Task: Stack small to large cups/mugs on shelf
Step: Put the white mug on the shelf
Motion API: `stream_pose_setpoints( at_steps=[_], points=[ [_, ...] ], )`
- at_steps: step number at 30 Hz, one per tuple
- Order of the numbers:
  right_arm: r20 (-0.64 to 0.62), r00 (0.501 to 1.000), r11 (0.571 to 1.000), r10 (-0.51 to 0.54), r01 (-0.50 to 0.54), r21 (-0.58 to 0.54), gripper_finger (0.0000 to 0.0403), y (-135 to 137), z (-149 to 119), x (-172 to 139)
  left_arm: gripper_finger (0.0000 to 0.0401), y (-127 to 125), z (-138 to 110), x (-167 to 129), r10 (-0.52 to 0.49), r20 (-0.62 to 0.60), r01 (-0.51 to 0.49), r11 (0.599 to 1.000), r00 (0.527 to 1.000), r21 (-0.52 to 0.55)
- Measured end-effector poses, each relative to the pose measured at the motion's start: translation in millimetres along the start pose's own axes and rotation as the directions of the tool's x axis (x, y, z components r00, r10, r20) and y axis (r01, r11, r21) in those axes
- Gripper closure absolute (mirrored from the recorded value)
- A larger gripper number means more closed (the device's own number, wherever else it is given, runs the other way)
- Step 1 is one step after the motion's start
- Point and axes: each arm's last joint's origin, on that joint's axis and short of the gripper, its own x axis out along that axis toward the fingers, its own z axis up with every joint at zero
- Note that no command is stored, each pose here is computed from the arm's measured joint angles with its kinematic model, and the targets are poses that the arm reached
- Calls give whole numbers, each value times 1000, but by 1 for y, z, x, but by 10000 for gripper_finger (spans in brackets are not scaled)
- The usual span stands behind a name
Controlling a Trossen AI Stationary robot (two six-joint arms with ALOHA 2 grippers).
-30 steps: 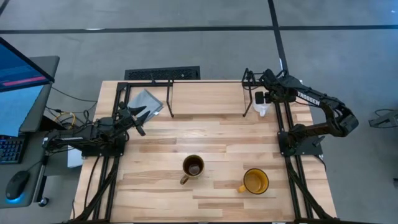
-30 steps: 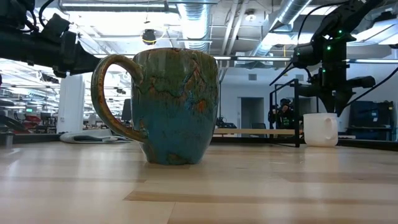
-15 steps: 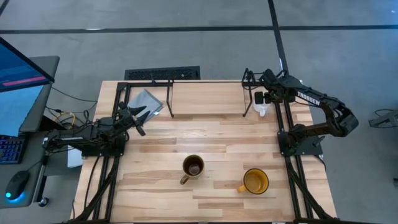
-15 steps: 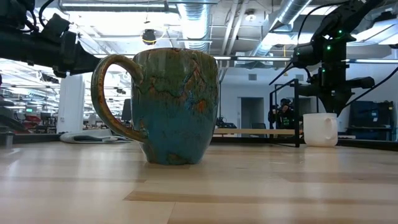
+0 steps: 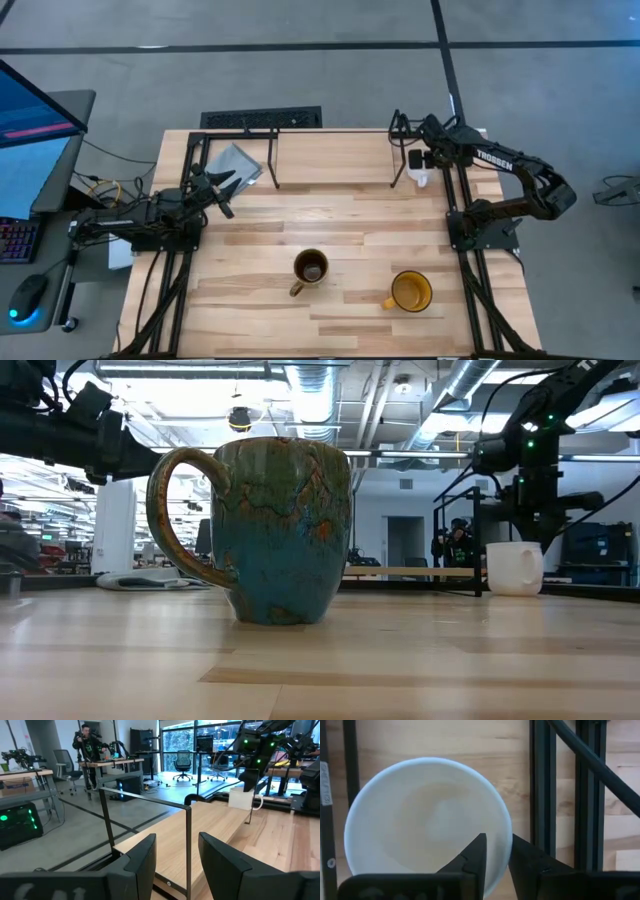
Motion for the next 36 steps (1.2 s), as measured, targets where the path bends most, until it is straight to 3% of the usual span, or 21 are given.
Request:
stream_pose_setpoints(
  at_steps=[11,26,36],
  points=[
    [31,999,1000,12,-12,-9,390,0,4,-1,262,0,0,0,0,0,0,1000,1000,-1],
    [2,999,997,42,-41,-61,392,-1,1,-4,262,0,0,0,0,-1,0,1000,1000,0],
    [15,998,986,67,-64,-157,394,-7,4,-56,262,0,0,0,0,-1,0,1000,1000,-8]
  ],
)
